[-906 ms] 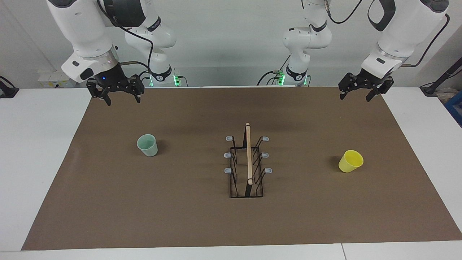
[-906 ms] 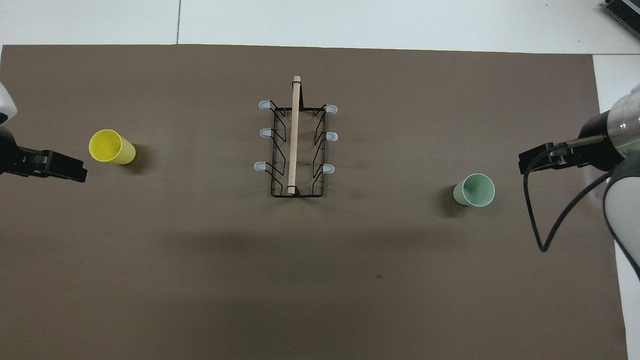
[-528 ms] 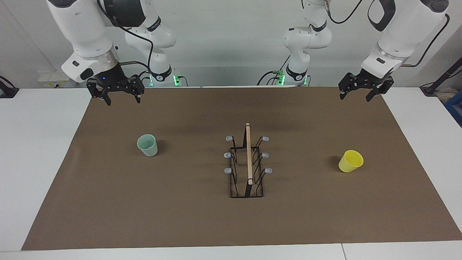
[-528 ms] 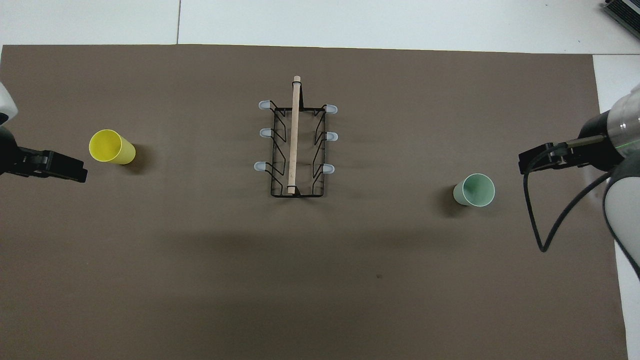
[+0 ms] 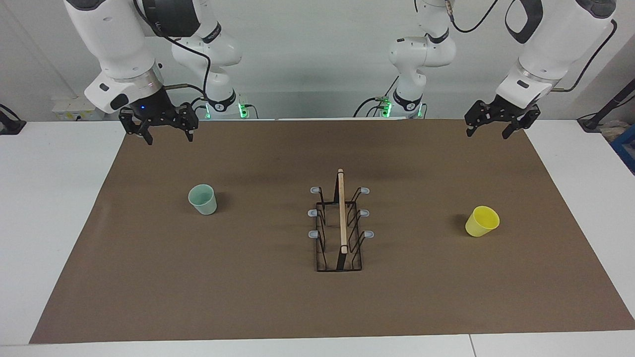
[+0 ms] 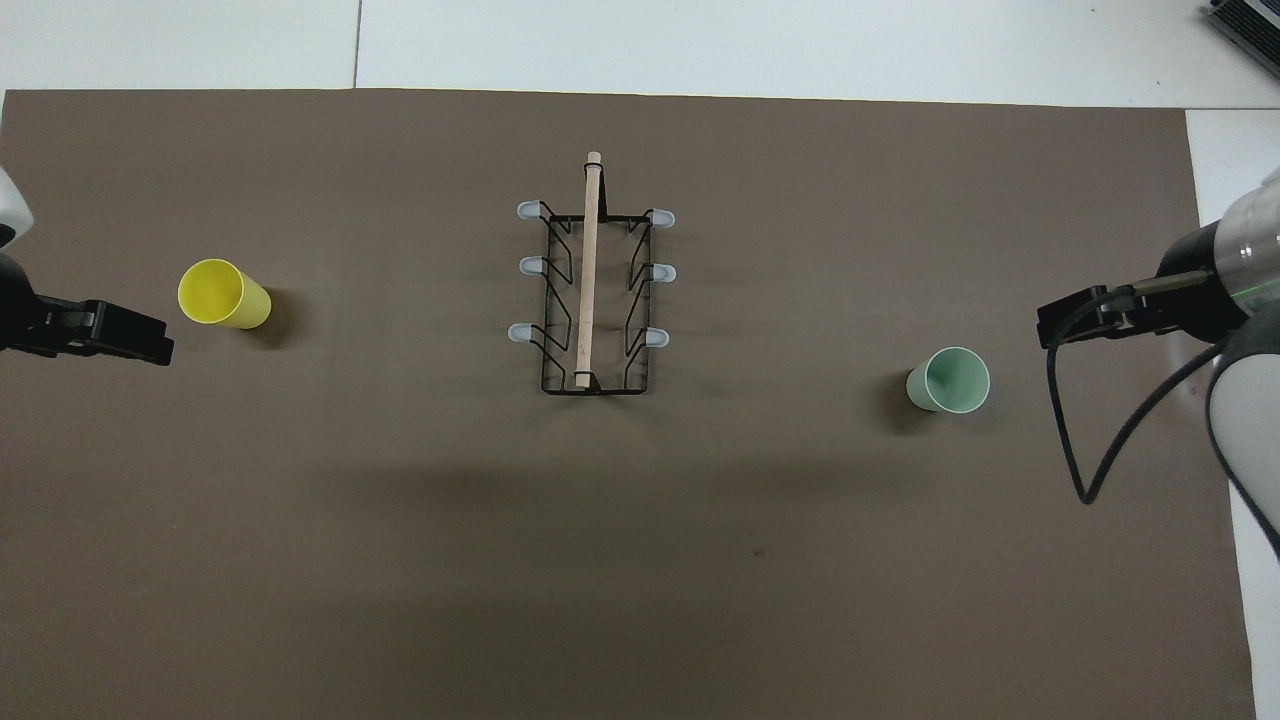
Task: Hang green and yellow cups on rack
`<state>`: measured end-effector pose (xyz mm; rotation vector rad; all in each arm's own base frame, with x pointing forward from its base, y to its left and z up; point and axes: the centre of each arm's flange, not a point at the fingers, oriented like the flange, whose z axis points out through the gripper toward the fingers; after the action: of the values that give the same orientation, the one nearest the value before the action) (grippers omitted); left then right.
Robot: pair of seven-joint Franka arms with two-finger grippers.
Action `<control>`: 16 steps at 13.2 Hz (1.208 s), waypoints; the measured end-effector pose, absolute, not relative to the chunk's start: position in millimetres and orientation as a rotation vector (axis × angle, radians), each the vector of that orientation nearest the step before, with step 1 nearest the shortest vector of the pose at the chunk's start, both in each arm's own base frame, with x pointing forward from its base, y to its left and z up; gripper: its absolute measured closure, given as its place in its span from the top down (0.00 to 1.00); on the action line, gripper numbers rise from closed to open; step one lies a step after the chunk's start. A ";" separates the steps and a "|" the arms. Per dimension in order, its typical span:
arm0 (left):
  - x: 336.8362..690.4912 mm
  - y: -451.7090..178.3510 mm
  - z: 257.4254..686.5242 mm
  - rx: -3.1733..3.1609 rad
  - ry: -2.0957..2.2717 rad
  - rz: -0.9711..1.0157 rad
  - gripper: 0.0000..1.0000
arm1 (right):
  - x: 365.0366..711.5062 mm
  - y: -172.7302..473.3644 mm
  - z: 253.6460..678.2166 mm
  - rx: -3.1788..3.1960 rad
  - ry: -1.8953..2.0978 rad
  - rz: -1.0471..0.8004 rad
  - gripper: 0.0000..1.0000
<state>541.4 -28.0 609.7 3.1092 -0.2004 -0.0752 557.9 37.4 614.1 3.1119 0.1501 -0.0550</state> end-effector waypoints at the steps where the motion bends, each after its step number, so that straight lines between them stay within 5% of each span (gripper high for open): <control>1: 541.5 -27.8 609.6 3.109 -0.175 -0.076 1.00 | 557.9 37.4 614.1 3.112 0.150 -0.055 1.00; 7: 571.8 -10.5 595.0 3.093 0.082 -0.100 1.00 | 557.9 37.4 614.1 3.112 0.150 -0.055 1.00; 16: 641.8 54.4 536.8 2.656 1.124 -0.258 1.00 | 559.1 37.9 615.0 3.113 0.151 -0.038 1.00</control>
<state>641.8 54.4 536.8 2.6562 1.1239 -0.2576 559.1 37.9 615.0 3.1126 0.1513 -0.0383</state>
